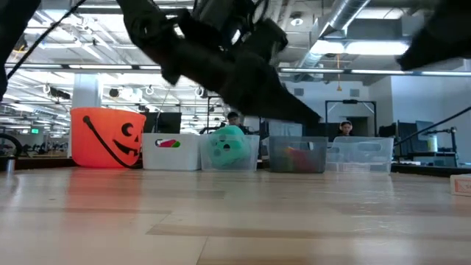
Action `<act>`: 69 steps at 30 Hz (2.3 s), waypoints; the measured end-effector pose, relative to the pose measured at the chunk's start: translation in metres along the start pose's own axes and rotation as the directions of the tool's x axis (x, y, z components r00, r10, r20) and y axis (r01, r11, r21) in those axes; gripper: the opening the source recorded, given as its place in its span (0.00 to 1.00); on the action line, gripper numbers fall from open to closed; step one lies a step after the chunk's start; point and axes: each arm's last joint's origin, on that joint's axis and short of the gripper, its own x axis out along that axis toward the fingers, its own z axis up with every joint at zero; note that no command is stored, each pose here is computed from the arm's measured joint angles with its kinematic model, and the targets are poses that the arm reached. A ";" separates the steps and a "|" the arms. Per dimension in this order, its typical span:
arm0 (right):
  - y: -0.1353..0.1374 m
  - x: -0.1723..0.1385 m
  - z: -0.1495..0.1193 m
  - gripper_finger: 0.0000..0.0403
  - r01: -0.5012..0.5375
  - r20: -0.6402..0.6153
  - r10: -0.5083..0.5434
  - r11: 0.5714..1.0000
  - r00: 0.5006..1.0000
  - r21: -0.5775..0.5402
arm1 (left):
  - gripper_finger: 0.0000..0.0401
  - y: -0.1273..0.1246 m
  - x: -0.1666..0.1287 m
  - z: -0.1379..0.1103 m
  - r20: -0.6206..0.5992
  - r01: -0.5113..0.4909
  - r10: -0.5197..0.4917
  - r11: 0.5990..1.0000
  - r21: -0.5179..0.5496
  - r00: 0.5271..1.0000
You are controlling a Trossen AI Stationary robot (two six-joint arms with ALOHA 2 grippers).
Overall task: Pick & Place Toys
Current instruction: Put the orange deck of cards into the right transparent bin
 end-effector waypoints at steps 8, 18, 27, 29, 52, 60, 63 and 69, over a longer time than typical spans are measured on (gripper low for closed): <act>-0.010 -0.008 0.001 0.33 0.045 -0.356 -0.021 0.997 0.934 0.057 | 0.77 0.015 -0.048 0.033 0.004 -0.021 0.021 0.998 -0.063 1.000; -0.010 -0.007 -0.007 0.63 0.151 -0.530 -0.058 0.979 0.846 0.133 | 0.77 0.015 -0.097 0.054 0.082 -0.032 0.036 0.998 -0.059 0.996; -0.005 -0.002 -0.018 0.94 0.236 -0.615 -0.089 0.958 0.783 0.162 | 0.77 0.017 -0.120 0.068 0.155 -0.057 0.058 0.998 -0.011 0.986; -0.006 -0.002 -0.019 0.98 0.242 -0.624 -0.095 0.958 0.776 0.155 | 0.77 0.018 -0.123 0.072 0.184 -0.067 0.064 0.998 0.009 0.981; 0.011 0.054 -0.050 0.99 0.246 -0.740 -0.230 0.965 0.632 -0.091 | 0.77 0.018 -0.122 0.067 0.139 -0.053 0.057 0.998 -0.029 0.989; 0.013 0.070 -0.037 0.94 0.198 -0.788 -0.167 0.978 0.592 -0.059 | 0.77 0.017 -0.122 0.063 0.095 -0.037 0.047 0.995 -0.096 0.994; 0.013 0.074 -0.031 0.87 0.191 -0.792 -0.137 0.981 0.595 -0.027 | 0.77 0.016 -0.121 0.062 0.084 -0.036 0.044 0.995 -0.097 0.995; 0.011 0.082 -0.023 0.73 0.185 -0.789 -0.126 0.983 0.601 -0.016 | 0.77 0.016 -0.121 0.061 0.078 -0.035 0.042 0.995 -0.097 0.996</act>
